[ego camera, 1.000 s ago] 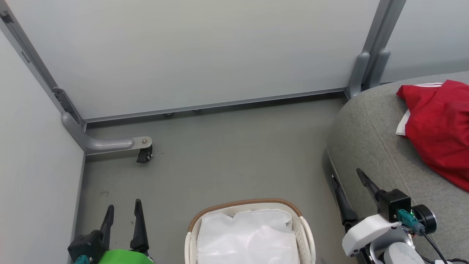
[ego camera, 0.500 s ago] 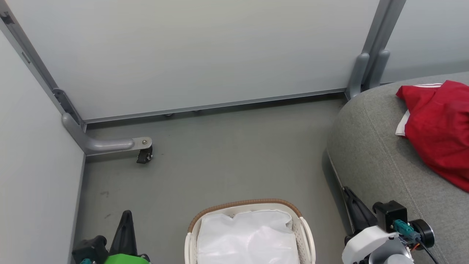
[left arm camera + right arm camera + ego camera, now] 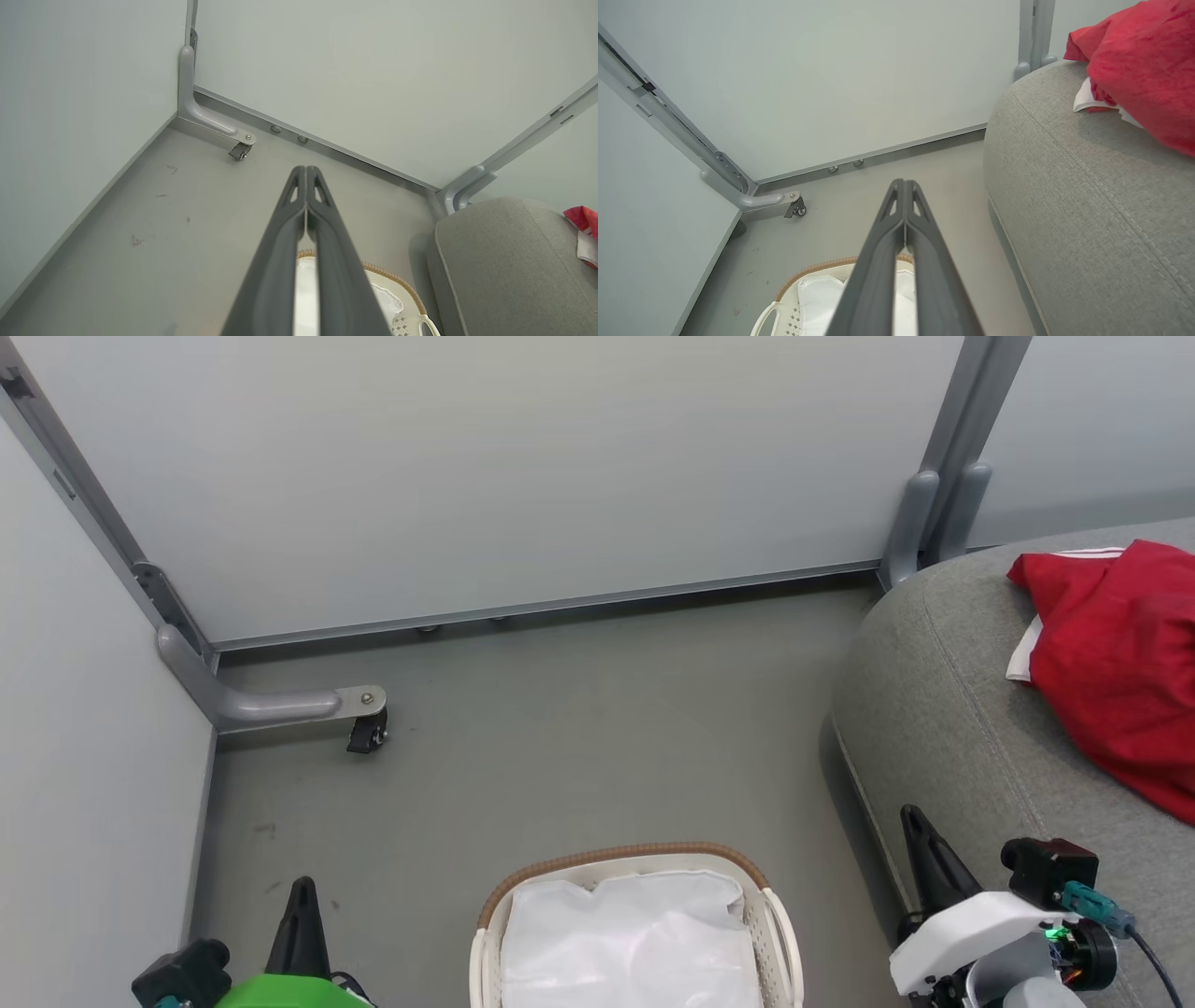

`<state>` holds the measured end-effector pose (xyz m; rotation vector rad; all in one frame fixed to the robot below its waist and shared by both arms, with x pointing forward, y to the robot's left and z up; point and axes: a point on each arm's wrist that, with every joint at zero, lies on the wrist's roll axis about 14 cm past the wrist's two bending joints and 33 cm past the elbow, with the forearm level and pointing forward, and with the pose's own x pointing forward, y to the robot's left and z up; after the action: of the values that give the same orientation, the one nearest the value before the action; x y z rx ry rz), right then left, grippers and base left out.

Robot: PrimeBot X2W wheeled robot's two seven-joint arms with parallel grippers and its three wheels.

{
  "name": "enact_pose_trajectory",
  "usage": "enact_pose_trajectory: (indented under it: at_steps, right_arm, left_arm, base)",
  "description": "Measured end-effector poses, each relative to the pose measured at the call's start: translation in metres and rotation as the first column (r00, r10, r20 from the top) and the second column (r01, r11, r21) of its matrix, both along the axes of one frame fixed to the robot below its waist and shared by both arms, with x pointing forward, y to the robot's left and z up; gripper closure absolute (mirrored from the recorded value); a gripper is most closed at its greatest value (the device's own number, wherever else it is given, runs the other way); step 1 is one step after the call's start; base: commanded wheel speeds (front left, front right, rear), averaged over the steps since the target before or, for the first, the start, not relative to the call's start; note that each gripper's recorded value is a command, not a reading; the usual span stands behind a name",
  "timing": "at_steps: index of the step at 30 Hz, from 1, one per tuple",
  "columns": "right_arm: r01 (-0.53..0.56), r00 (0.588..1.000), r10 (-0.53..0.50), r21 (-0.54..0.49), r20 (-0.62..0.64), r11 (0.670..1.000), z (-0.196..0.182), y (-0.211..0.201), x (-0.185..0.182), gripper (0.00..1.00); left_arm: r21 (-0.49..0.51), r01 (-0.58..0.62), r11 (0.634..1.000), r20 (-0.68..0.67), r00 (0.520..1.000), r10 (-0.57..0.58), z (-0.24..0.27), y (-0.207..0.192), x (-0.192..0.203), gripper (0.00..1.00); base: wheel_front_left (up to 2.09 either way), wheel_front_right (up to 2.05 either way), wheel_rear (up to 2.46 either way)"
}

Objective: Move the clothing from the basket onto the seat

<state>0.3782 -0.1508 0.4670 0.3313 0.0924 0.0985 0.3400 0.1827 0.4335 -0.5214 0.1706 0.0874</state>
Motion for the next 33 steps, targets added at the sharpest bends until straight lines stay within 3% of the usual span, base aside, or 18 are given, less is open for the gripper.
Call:
enact_pose_trajectory:
  at_steps: [14, 33]
  right_arm:
    - [0.074, 0.997, -0.066, 0.228, -0.042, 0.971, 0.003, -0.013, 0.002, 1.0]
    - [0.136, 0.991, -0.109, 0.475, -0.083, 0.87, 0.008, -0.024, 0.005, 1.0]
  left_arm:
    - [-0.194, -0.05, 0.98, 0.0, 0.999, 0.051, 0.007, 0.006, 0.008, 1.0]
    - [-0.413, -0.081, 0.907, 0.01, 0.996, 0.093, 0.018, 0.011, 0.018, 1.0]
  base:
    - [0.0, 0.0, 0.0]
    - [0.0, 0.0, 0.0]
